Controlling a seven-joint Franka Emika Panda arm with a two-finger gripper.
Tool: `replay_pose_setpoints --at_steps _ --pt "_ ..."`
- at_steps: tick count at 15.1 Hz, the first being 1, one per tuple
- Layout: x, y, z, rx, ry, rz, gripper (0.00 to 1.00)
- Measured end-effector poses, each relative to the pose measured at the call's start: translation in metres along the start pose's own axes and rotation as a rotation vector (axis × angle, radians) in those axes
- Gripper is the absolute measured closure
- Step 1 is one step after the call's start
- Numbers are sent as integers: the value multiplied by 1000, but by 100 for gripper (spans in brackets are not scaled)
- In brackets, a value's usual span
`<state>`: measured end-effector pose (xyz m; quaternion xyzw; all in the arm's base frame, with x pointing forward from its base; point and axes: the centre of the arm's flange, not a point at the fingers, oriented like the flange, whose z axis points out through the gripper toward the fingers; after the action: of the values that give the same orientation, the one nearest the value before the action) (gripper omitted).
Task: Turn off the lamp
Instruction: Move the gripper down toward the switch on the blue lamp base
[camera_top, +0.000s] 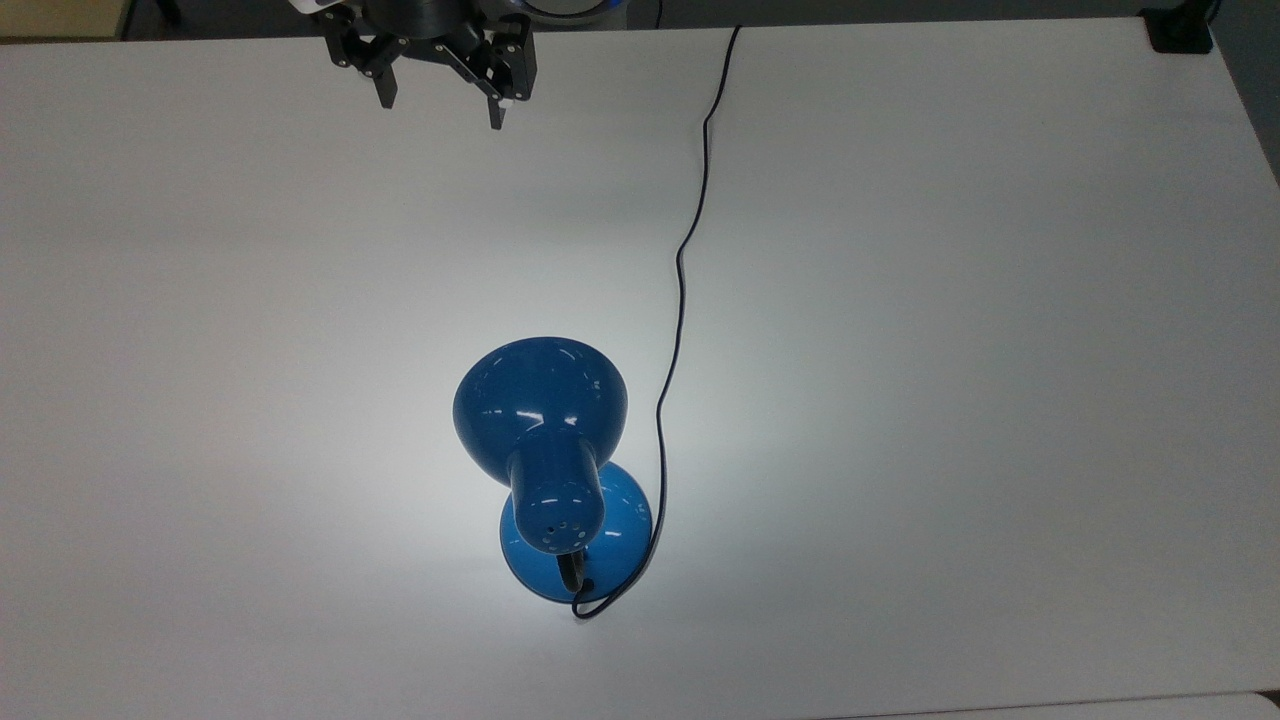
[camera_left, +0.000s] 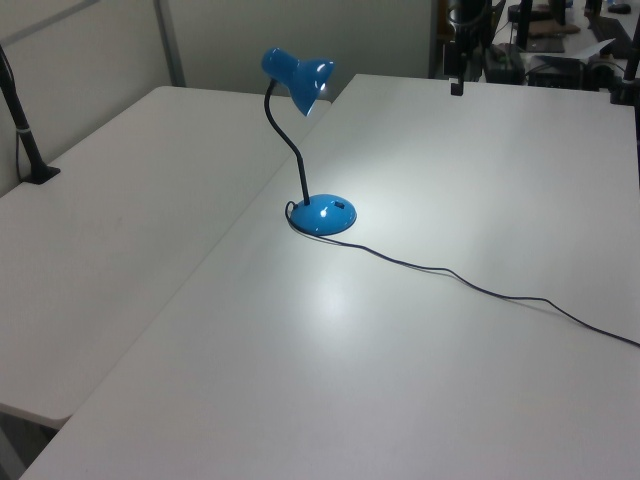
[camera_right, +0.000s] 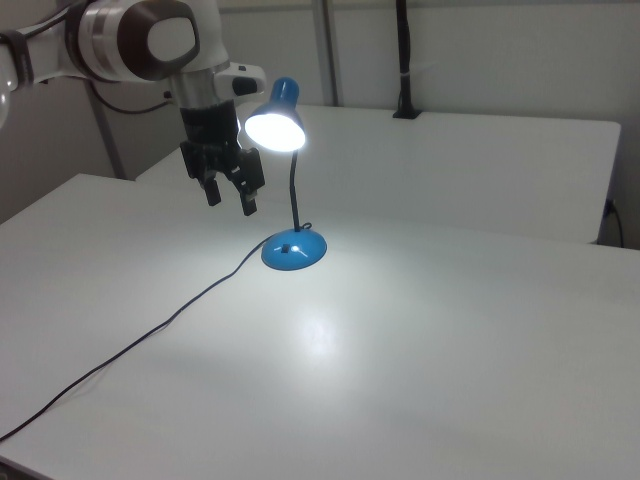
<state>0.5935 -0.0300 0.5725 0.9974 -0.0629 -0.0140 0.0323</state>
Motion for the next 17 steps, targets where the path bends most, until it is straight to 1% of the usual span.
replay_pose_setpoints --at_steps 1,4,5,6,7,8,12,17 --pt "0 1 0 0 0 -30 23" --pt "6 0 7 0 10 -87 59" --pt "17 -3 14 -3 45 -98 75" --pt "24 -6 20 -5 65 -102 83" --pt "32 -9 28 -5 85 -107 94" --pt "40 -13 38 -7 98 -112 99" --pt "63 -35 77 -18 111 -143 99" --pt "91 -81 128 -27 194 -206 99"
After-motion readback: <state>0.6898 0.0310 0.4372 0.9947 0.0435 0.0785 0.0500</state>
